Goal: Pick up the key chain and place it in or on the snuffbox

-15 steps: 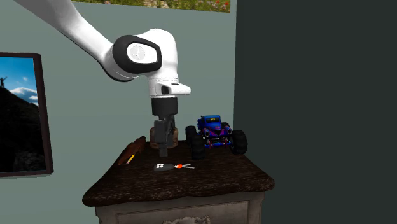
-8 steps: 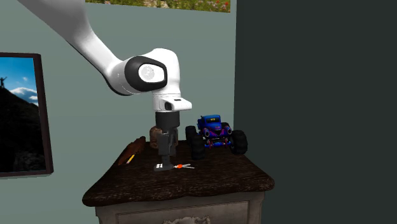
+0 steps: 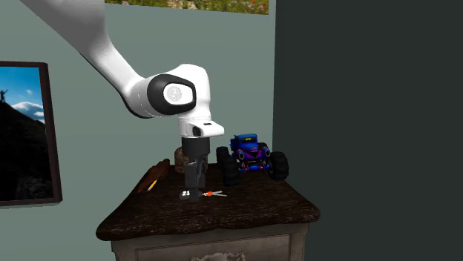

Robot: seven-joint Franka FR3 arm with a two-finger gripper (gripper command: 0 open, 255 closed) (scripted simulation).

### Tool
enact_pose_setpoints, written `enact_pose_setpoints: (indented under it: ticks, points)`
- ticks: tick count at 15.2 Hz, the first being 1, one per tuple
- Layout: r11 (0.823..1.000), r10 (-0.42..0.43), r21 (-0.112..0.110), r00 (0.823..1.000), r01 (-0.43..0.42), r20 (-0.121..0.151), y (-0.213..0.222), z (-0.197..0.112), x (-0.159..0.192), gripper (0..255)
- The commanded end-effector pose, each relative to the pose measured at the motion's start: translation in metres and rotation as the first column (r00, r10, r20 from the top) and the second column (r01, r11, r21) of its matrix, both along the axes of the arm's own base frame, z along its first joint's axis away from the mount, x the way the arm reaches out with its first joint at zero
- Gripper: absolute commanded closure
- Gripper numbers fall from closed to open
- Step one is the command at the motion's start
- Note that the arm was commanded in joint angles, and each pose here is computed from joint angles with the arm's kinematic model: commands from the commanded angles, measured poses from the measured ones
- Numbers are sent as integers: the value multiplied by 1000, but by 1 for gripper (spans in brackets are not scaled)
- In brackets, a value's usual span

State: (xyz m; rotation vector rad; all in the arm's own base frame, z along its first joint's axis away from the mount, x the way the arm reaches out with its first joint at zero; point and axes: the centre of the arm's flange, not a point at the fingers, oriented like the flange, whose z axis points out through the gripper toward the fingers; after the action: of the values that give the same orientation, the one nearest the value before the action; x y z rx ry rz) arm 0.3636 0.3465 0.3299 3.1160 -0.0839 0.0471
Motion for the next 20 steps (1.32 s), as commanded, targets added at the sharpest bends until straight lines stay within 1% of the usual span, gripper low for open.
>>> enact_pose_setpoints:
  ticks: [1, 2, 3, 11, 12, 20]
  points:
    - [1000, 0, 0, 1000, 0, 0, 0, 0, 0, 0]
    - [1000, 0, 0, 1000, 0, 0, 0, 0, 0, 0]
    - [1000, 0, 0, 1000, 0, 0, 0, 0, 0, 255]
    - [1000, -1, 0, 1000, 1, 0, 1, 0, -5, 255]
    - [1000, 0, 0, 1000, 0, 0, 0, 0, 0, 255]
    - [1000, 0, 0, 1000, 0, 0, 0, 42, 0, 255]
